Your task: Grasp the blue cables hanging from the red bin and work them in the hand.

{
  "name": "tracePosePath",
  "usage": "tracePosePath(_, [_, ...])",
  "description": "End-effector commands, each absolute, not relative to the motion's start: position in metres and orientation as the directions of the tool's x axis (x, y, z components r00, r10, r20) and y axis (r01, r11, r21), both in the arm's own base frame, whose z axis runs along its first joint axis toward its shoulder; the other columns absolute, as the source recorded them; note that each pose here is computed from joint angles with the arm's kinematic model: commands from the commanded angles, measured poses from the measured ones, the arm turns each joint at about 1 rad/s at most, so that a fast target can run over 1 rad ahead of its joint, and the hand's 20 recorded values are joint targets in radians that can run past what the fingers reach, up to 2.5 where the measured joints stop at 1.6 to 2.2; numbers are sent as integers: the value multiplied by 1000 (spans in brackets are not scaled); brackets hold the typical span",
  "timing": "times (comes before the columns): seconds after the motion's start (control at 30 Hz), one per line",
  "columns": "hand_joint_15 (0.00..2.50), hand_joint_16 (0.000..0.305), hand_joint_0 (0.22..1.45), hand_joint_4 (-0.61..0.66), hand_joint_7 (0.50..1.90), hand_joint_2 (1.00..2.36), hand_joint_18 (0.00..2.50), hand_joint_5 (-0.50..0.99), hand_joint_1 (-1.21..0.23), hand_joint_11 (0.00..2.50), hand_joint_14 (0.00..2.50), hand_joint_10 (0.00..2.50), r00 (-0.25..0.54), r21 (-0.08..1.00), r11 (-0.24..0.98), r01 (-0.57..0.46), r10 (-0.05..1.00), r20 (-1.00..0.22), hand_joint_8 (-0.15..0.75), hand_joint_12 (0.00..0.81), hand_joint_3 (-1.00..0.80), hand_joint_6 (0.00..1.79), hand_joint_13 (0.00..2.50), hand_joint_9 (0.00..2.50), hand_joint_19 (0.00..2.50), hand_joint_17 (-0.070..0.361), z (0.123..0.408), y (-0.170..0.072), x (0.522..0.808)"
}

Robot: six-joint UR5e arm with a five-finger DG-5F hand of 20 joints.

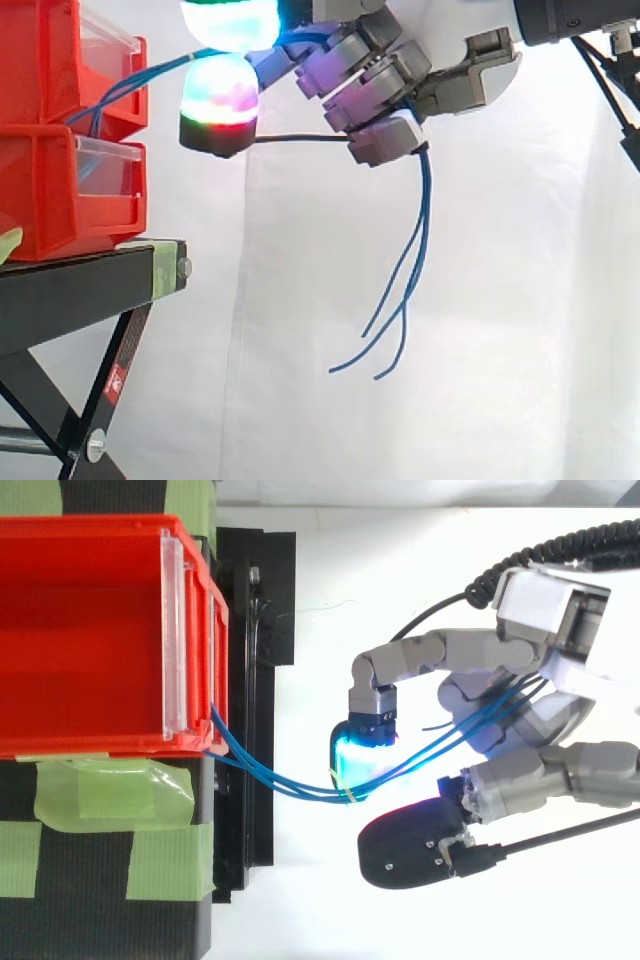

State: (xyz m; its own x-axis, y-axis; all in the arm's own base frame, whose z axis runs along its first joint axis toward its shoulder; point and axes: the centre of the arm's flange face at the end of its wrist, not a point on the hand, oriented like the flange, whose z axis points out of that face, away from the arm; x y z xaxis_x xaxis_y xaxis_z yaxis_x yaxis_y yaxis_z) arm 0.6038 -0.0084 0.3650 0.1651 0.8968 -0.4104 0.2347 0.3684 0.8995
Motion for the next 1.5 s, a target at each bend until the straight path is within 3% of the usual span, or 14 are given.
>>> tracePosePath(0.0, [1824,41,819,302,1290,1013,1341,326,-595,2500,2500,2500,164,900,369,234,897,-410,277,411,-687,372,1278,1053,1126,93,365,-8,604])
tracePosePath(0.37, [1824,41,802,311,1288,1011,1341,336,-596,2500,2500,2500,169,897,372,237,894,-415,277,411,-739,347,1278,1053,1126,93,365,-9,604])
tracePosePath(0.8, [1824,41,790,316,1309,1009,1341,342,-590,2500,2500,2500,257,859,433,275,827,-499,277,411,-792,308,1278,1053,1126,93,367,-26,604])
tracePosePath(1.03, [1824,41,791,316,1309,1009,1341,346,-590,2500,2500,2500,267,851,448,276,814,-515,277,411,-791,298,1278,1053,1126,93,368,-32,605])
tracePosePath(1.17, [1824,41,879,302,1316,1017,1341,348,-589,2500,2500,2500,270,842,462,278,804,-530,277,411,-579,290,1278,1053,1126,93,369,-36,605])
tracePosePath(1.3, [1824,41,894,309,1310,1021,1341,353,-588,2500,2500,2500,270,842,467,268,803,-531,277,411,-413,287,1278,1053,1126,93,370,-35,607])
tracePosePath(1.47, [1824,41,934,336,1385,1021,1341,408,-581,2500,2500,2500,266,835,480,268,796,-543,277,411,-209,9,1278,1053,1126,93,371,-35,607])
